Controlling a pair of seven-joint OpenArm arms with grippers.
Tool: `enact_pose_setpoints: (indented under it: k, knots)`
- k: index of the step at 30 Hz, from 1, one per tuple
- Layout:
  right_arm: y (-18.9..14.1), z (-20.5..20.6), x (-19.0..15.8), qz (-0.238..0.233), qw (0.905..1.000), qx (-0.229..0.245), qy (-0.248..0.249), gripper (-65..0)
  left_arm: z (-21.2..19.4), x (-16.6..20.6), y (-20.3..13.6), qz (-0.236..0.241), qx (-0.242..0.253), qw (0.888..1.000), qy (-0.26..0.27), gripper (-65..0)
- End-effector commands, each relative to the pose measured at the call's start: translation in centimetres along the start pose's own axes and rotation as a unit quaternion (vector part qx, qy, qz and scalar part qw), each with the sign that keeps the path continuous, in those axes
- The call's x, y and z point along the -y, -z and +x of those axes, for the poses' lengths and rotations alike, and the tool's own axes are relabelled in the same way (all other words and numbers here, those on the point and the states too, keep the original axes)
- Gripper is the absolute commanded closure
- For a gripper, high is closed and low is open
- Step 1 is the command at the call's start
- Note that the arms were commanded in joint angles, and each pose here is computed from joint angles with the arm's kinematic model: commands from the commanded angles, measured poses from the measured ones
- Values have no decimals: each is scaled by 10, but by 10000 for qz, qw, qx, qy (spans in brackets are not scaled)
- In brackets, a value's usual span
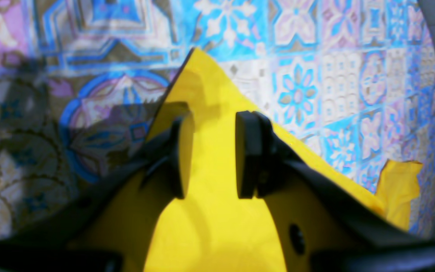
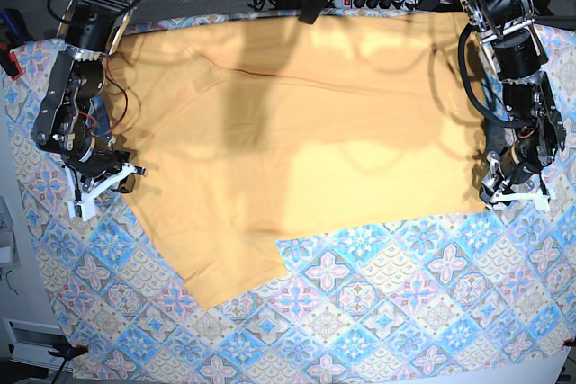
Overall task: Fold the T-shirt properly
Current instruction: 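Move both grippers down along the shirt's sides toward the hem, then lower both grippers onto the shirt's side edges and pinch them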
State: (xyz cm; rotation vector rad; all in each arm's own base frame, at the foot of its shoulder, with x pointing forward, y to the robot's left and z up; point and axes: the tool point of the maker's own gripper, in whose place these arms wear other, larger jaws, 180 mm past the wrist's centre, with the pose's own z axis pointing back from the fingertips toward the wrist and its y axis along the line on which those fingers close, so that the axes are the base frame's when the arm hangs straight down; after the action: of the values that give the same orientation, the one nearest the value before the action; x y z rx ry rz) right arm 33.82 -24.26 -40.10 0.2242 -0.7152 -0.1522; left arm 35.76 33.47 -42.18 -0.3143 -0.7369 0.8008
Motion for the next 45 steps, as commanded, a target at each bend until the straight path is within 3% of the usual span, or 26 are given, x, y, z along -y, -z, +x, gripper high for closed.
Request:
enact_pose_setpoints:
  k: [1, 7, 25, 33, 40, 45]
  knots:
    - [-5, 21, 0, 19, 9996, 282, -62, -78, 22, 8, -3, -102, 231, 9997, 21, -192]
    - [-5, 21, 0, 19, 9996, 282, -62, -78, 32, -2, -1, 84, 598, 9981, 101, -193]
    - [-6, 20, 0, 19, 9996, 284, -73, -78, 32, -17, -1, 545, 639, 9946, 614, -193]
    - [-6, 19, 0, 17, 9996, 284, -76, -78, 17, -16, 5, 508, 693, 9947, 557, -193]
    - [-6, 18, 0, 21, 9996, 279, -71, -78, -9, -31, 14, 647, 376, 9966, 352, -194]
    - [-6, 19, 0, 27, 9996, 281, -67, -78, -11, -40, 12, 724, 516, 9953, 382, -194]
